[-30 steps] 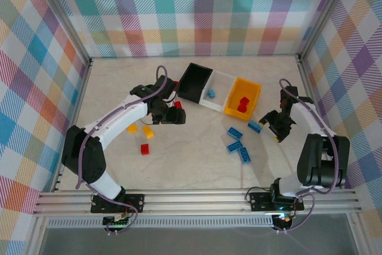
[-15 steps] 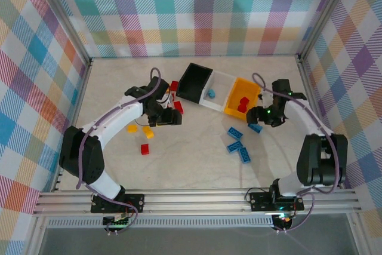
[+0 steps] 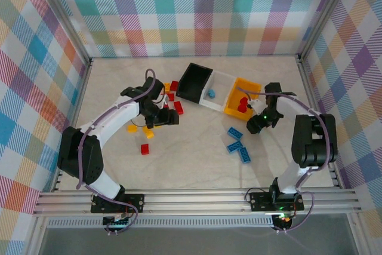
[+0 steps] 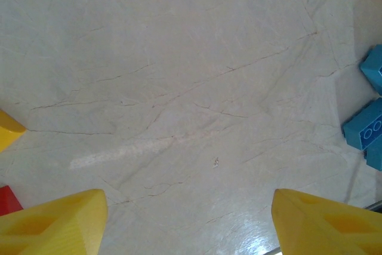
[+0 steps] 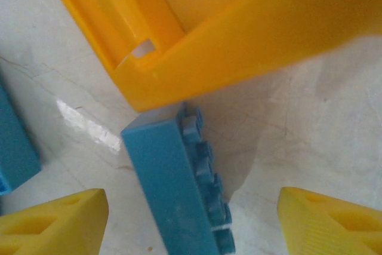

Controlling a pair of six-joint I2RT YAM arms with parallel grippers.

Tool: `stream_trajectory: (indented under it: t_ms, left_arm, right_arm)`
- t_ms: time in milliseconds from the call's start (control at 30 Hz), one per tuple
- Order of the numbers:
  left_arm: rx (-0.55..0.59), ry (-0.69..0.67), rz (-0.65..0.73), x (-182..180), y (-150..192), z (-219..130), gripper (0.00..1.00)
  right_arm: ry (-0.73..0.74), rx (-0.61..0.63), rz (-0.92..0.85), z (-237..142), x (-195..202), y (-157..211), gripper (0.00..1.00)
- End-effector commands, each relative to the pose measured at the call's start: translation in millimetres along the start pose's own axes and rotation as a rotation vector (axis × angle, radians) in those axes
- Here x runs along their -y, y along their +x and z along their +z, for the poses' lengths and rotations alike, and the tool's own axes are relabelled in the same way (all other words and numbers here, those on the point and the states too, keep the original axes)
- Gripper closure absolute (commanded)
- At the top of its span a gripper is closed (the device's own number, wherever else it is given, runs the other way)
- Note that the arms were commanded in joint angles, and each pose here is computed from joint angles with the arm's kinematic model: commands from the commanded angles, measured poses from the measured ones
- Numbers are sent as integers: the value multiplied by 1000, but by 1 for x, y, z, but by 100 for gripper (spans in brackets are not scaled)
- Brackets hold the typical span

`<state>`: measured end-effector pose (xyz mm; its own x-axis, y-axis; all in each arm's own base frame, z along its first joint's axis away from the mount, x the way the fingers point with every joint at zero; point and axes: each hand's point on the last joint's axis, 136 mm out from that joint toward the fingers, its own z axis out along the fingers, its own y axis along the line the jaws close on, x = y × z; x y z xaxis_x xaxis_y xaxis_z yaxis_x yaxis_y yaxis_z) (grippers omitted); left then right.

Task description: Sort the legos into containers by color

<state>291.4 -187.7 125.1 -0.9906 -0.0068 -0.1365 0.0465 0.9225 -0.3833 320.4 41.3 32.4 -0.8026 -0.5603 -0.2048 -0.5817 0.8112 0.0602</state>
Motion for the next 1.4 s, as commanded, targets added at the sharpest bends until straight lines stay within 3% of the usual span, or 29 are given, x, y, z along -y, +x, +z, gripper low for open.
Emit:
stream_trajectory:
  t_ms: [0,133,267,433,767,867,1000,1167,1367]
  left_arm:
    - [3,22,-9,-2,0,-6,27]
    - [3,29,-24,-3,-4,-5,27]
    - [13,20,-29,-5,-7,-6,27]
    - [29,5,-34,-10,-10,-9,27]
    - [72,4,-57,-17,-15,-16,27]
    - [86,-4,-58,-19,-18,-17,27]
    - [100,-69,-73,-34,-21,-19,27]
    - [106,-150,-145,-62,-23,-28,27]
    - [64,-245,-219,-90,0,-31,28]
  right_arm:
    - [5,-7,-93,13,1,-8,25]
    - [-8,-48,-90,22,3,-6,34]
    - [7,-59,-78,21,7,-7,58]
    - [47,-60,-103,4,6,0,73]
    - [21,116,-27,-84,-32,-2,78]
    - [-138,332,91,-127,-66,-43,80]
    - [-213,569,163,-156,-84,-108,81]
    - [-287,533,204,-130,-85,-185,81]
    - [-294,500,213,-92,-73,-244,82]
